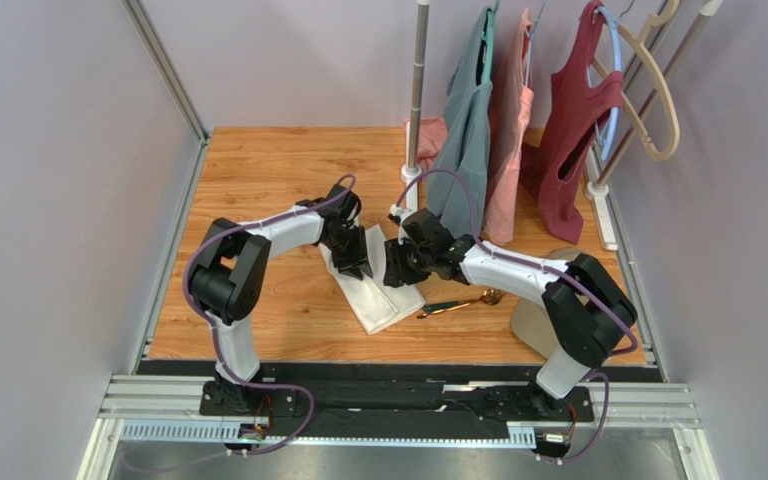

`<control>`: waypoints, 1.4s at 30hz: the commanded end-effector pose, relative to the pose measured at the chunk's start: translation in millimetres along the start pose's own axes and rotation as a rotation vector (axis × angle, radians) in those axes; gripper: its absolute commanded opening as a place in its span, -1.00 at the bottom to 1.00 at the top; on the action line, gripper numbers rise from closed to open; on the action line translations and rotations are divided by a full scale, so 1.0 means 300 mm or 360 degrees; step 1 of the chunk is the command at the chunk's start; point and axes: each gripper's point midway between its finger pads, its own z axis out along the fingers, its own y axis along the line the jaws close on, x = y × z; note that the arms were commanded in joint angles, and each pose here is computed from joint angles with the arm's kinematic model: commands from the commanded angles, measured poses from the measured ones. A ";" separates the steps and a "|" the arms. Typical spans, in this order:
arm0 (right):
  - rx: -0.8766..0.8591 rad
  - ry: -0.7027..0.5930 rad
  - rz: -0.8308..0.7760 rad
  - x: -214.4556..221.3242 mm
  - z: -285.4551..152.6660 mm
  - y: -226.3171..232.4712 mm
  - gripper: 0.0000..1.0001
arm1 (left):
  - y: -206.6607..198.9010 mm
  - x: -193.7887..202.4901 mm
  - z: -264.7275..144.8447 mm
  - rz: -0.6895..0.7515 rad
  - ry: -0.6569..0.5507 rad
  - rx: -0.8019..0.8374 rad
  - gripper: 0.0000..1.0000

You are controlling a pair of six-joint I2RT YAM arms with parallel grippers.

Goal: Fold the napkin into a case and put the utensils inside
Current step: Fold the lower triangle-folded napkin at the center of the board, then smooth out the 2/3-rectangle-folded napkin at the center of the board.

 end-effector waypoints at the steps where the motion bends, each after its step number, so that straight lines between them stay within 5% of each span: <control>1: -0.0329 -0.0040 -0.0093 -0.059 -0.049 0.155 -0.18 | -0.078 -0.018 -0.051 -0.0035 -0.0090 0.0163 -0.13; 5: -0.0477 0.0042 -0.0059 -0.004 -0.016 0.192 -0.65 | -0.094 -0.034 -0.073 -0.0047 -0.0132 0.0190 0.07; 17: -0.0389 0.0142 0.0056 0.134 0.090 0.096 -0.87 | -0.080 -0.098 -0.231 0.0107 -0.0251 0.0167 0.15; 24: -0.0382 0.0039 0.0038 0.023 0.037 0.117 -0.81 | 0.128 -0.181 -0.405 0.0358 -0.0374 -0.0463 -0.06; 31: -0.0334 -0.0035 0.0103 -0.156 0.073 0.107 -0.40 | 0.166 -0.245 -0.366 0.0470 -0.0318 -0.0613 -0.28; 42: -0.0299 -0.0054 0.0129 -0.328 0.211 0.081 -0.35 | 0.178 -0.295 -0.260 0.0458 -0.0280 -0.0632 -0.34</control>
